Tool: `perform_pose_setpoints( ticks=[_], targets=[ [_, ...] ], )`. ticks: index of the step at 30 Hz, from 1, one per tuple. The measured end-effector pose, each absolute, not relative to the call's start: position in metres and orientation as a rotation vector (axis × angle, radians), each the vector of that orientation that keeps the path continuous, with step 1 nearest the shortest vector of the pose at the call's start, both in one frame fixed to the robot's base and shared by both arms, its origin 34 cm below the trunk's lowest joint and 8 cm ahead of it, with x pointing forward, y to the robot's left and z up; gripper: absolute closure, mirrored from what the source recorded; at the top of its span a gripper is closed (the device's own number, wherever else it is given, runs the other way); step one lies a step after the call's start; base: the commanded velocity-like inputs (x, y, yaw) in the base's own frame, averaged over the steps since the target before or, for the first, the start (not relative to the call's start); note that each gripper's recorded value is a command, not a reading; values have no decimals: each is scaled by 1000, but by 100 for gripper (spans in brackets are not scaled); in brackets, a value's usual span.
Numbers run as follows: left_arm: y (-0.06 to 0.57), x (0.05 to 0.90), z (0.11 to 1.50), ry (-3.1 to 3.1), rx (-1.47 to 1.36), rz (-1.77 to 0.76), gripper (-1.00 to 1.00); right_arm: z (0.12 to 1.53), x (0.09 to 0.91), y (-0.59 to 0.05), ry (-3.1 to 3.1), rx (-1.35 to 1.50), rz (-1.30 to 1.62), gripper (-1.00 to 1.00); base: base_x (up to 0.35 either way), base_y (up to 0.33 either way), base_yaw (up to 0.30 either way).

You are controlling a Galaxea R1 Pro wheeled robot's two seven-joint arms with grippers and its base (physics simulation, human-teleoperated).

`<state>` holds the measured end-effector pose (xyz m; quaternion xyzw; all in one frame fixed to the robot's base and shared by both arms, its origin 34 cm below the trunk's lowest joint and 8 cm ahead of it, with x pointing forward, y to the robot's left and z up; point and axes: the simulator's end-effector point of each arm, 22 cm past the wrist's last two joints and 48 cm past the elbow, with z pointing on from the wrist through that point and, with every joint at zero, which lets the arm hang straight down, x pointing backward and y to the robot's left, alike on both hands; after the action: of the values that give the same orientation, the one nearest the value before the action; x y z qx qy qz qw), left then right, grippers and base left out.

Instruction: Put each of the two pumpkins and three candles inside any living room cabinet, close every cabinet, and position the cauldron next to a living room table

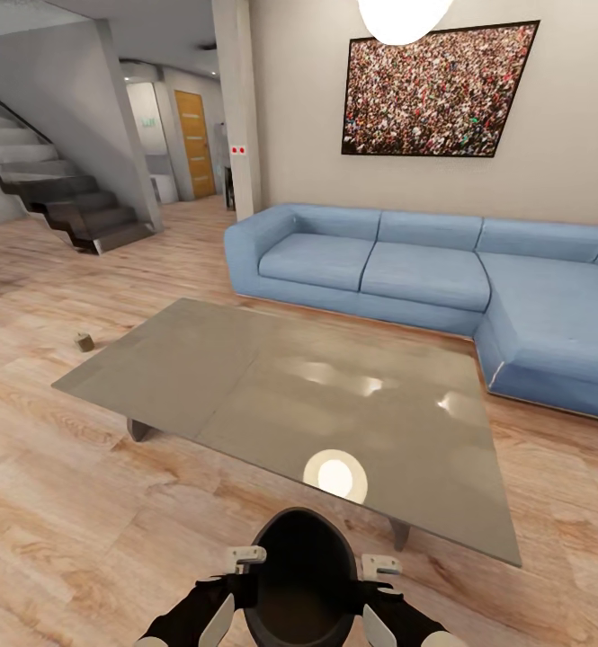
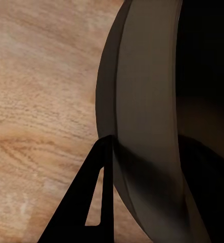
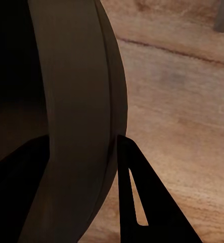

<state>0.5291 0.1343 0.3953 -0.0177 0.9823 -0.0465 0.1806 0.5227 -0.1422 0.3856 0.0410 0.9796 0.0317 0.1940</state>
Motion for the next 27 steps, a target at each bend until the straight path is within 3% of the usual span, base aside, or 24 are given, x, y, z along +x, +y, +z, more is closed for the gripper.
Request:
perform_pose_setpoints(
  ticks=[27],
  targets=[
    [134, 522, 351, 2775, -49, -131, 100, 341, 515, -142, 2748, 116, 90, 100, 0, 0, 0]
  ],
)
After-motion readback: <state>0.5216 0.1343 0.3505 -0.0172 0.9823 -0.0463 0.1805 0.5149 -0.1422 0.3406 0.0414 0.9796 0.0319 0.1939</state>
